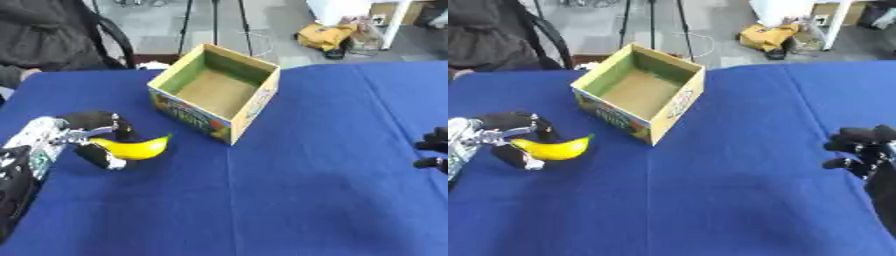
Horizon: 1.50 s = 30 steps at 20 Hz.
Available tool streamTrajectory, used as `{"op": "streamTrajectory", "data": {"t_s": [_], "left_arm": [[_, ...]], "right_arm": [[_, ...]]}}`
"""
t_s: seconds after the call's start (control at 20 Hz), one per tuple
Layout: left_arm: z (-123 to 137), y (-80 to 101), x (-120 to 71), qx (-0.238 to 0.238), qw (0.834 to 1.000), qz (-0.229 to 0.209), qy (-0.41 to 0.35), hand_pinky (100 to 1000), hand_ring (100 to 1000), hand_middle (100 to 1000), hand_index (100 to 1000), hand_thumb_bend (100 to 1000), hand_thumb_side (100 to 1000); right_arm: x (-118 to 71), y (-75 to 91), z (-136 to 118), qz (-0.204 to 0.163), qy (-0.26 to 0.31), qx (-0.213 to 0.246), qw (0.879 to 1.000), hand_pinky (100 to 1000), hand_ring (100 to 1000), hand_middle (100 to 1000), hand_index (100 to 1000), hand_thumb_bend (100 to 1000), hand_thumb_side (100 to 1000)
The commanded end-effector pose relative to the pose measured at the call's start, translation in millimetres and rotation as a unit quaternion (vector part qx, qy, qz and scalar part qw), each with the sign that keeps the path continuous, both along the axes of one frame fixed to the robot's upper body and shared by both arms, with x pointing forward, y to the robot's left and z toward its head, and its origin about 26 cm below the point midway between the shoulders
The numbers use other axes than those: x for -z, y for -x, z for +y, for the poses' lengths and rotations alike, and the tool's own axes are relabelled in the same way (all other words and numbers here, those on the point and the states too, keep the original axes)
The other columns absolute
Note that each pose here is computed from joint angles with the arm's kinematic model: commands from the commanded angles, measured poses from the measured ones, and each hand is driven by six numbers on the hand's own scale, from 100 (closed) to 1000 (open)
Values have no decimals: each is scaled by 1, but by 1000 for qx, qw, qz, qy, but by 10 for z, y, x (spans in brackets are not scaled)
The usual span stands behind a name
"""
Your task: Pick up objects on the table and place them in the box.
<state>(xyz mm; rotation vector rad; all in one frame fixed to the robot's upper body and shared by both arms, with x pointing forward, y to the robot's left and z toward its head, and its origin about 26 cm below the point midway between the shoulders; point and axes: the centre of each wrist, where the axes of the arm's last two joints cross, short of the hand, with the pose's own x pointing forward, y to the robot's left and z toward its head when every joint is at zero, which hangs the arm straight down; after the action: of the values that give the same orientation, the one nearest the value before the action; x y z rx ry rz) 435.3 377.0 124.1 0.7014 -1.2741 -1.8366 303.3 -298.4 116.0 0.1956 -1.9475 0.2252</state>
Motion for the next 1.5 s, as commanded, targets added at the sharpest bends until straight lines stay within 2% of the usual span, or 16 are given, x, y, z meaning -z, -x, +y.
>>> {"op": "streamTrajectory", "data": {"t_s": [0.05, 0.55, 1.2, 1.5], "left_arm": [[65, -22, -170, -5, 1000, -20, -7, 717, 614, 572, 809, 567, 622], [63, -27, -162, -6, 1000, -19, -6, 704, 590, 542, 783, 536, 584], [76, -23, -200, -7, 1000, -24, 0, 670, 517, 455, 669, 464, 525], [106, -17, -270, -9, 999, -32, 6, 662, 508, 438, 651, 448, 507]], "right_arm": [[-68, -12, -14, -11, 10, -2, 1000, 574, 720, 656, 734, 100, 857], [-70, -14, -11, -12, 10, -3, 1000, 575, 721, 656, 734, 100, 858], [-73, -16, -16, -12, 10, -3, 1000, 575, 721, 656, 735, 100, 857], [-76, -16, -19, -12, 10, -3, 1000, 576, 721, 656, 735, 100, 856]]}}
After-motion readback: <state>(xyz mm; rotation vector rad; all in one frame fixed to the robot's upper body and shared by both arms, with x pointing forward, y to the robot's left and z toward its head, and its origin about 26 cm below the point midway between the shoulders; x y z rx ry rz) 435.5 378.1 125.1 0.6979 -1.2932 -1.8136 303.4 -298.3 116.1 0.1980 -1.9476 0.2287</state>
